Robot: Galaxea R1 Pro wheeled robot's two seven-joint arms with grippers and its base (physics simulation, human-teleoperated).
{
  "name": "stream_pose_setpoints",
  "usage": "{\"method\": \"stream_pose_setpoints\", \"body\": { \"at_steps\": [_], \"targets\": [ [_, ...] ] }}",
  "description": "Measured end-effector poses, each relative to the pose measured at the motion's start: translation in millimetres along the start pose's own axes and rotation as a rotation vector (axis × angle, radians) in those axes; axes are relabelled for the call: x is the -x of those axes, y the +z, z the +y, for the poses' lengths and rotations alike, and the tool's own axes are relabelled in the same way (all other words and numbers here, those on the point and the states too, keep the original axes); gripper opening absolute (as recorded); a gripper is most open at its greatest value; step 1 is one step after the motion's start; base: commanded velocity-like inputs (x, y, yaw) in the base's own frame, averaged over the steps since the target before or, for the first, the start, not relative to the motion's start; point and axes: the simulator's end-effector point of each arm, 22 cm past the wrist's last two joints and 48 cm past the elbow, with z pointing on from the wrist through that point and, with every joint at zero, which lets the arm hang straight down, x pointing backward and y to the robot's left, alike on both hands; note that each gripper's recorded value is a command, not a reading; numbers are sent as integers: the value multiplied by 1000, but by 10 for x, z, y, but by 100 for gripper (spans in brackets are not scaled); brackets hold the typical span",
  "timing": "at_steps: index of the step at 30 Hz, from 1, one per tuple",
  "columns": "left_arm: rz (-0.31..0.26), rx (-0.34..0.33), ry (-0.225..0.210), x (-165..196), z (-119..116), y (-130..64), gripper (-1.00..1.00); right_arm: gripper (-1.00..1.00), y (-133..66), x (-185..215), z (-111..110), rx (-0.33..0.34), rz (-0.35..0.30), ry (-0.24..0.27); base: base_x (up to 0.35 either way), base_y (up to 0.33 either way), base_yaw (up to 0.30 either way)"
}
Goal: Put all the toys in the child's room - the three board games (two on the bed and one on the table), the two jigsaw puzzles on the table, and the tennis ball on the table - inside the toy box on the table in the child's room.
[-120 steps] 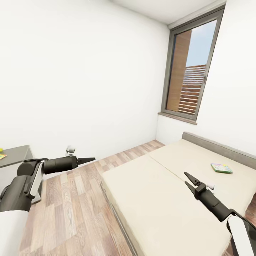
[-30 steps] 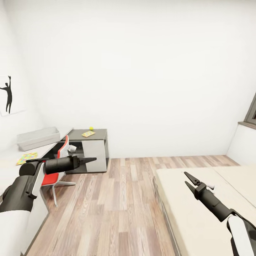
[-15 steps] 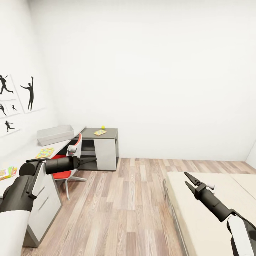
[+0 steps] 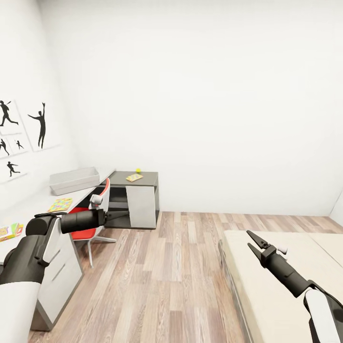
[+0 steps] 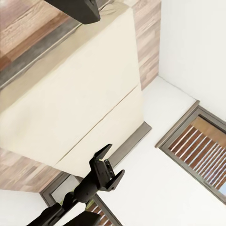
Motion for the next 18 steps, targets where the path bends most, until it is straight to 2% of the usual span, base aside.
{"method": "stream_pose_setpoints", "body": {
  "at_steps": [18],
  "targets": [
    [0,0,-1,0,0,1,100,100,-5,1,-13,-3,1,1,0,0,0]
  ]
}}
